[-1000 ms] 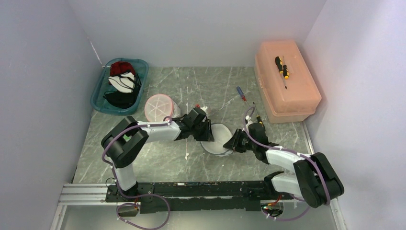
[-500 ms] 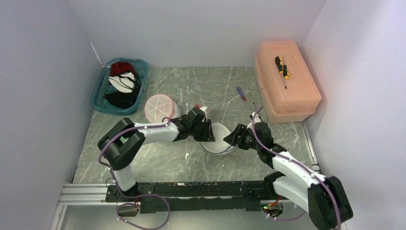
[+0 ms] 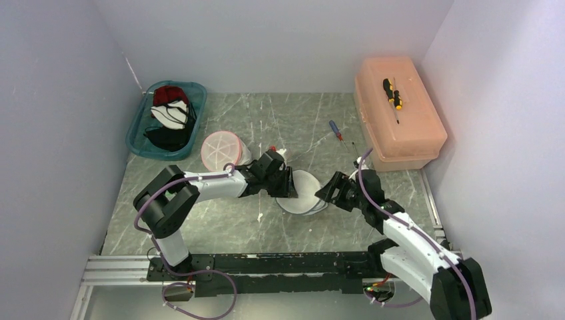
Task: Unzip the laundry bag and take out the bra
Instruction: Pick up the laundry bag at the center of the board.
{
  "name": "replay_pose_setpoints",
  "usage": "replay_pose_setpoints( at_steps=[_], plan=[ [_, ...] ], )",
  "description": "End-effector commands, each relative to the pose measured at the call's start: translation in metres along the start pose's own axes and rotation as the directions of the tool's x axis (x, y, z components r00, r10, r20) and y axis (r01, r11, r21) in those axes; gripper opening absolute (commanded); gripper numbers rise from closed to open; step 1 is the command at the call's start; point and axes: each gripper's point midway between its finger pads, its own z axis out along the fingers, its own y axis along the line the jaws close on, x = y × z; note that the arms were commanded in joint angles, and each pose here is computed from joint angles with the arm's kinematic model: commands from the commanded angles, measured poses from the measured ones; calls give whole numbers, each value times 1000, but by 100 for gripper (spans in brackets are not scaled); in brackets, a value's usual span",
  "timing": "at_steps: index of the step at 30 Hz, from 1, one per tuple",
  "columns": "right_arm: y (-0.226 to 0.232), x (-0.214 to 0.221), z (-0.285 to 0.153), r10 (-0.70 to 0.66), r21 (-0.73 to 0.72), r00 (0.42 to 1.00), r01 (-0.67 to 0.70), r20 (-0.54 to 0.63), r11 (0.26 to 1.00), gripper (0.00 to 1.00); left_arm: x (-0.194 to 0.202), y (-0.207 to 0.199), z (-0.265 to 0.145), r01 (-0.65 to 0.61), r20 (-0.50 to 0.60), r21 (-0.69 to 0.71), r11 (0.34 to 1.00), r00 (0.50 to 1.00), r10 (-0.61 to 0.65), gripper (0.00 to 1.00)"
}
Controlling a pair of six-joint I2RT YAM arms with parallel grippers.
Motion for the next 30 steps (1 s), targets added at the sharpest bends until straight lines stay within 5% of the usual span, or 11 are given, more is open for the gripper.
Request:
replay_pose_setpoints(
  at_steps=[1, 9, 21, 26, 30],
  plan=[
    [14, 7, 11, 67, -87, 997, -71, -50, 994, 75, -7, -11, -8, -32, 33, 35, 999, 999, 31, 41],
    [6, 16, 30, 95, -45, 988, -101, -119, 994, 70, -1, -17, 4, -42, 15, 62, 997, 999, 41, 41],
    [-7, 18, 33, 89, -17, 992, -91, -91, 996, 21, 3, -23, 4, -42, 4, 85, 996, 999, 42, 41],
    [9, -1, 21, 25, -52, 999, -27, -34, 998, 0, -11, -37, -27, -53, 55, 94, 994, 997, 48, 44],
    [33, -26, 4, -28, -89, 999, 30, 23, 996, 0, -34, -51, -78, -96, 147, 68, 993, 986, 85, 50]
  ],
)
